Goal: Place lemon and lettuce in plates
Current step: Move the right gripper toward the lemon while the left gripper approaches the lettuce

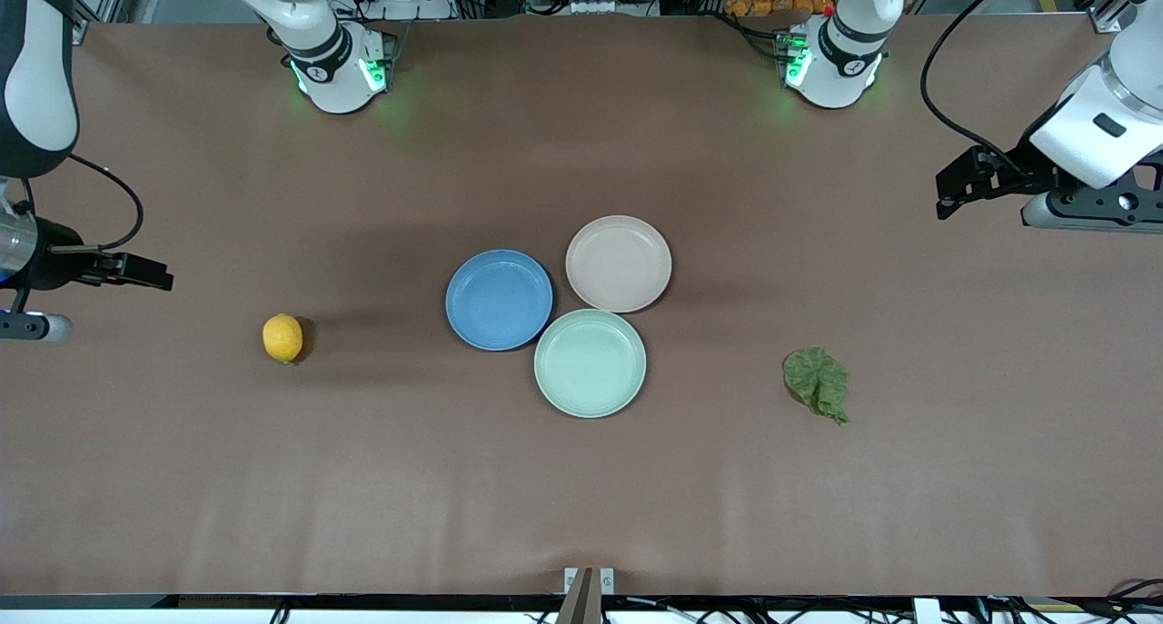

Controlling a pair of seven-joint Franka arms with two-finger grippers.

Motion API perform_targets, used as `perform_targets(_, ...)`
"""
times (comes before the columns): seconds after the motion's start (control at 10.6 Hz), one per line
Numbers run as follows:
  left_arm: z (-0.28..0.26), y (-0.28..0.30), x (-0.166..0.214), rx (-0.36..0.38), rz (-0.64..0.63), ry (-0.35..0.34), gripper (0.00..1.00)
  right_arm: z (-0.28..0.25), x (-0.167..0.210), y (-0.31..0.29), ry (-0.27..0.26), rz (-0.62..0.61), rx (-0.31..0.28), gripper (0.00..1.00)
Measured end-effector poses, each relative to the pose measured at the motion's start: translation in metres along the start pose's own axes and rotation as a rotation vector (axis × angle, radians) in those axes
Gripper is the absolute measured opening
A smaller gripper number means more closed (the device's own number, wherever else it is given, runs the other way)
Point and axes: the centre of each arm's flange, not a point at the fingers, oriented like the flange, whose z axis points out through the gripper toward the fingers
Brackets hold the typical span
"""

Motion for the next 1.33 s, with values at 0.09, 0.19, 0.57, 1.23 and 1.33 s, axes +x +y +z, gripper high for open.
perform_targets(0.09,0.000,0.000,0.000,0.000,0.000,0.002,1.00,0.000,0.000,0.000,0.000,0.000,0.000,1.00)
perform_targets(0.19,0.000,0.000,0.000,0.000,0.000,0.004,1.00,0.000,0.000,0.000,0.001,0.001,0.000,1.00)
perform_targets(0.57,-0.001,0.000,0.002,-0.001,0.000,0.014,1.00,-0.001,0.000,0.001,0.002,0.001,0.000,1.00)
perform_targets(1.23,0.007,0.000,0.001,0.000,0.000,-0.003,1.00,-0.042,-0.008,0.002,0.060,0.001,0.001,1.00)
perform_targets(1.33,0.008,0.000,0.001,0.000,0.000,-0.005,1.00,-0.055,-0.010,0.002,0.079,0.001,0.001,1.00)
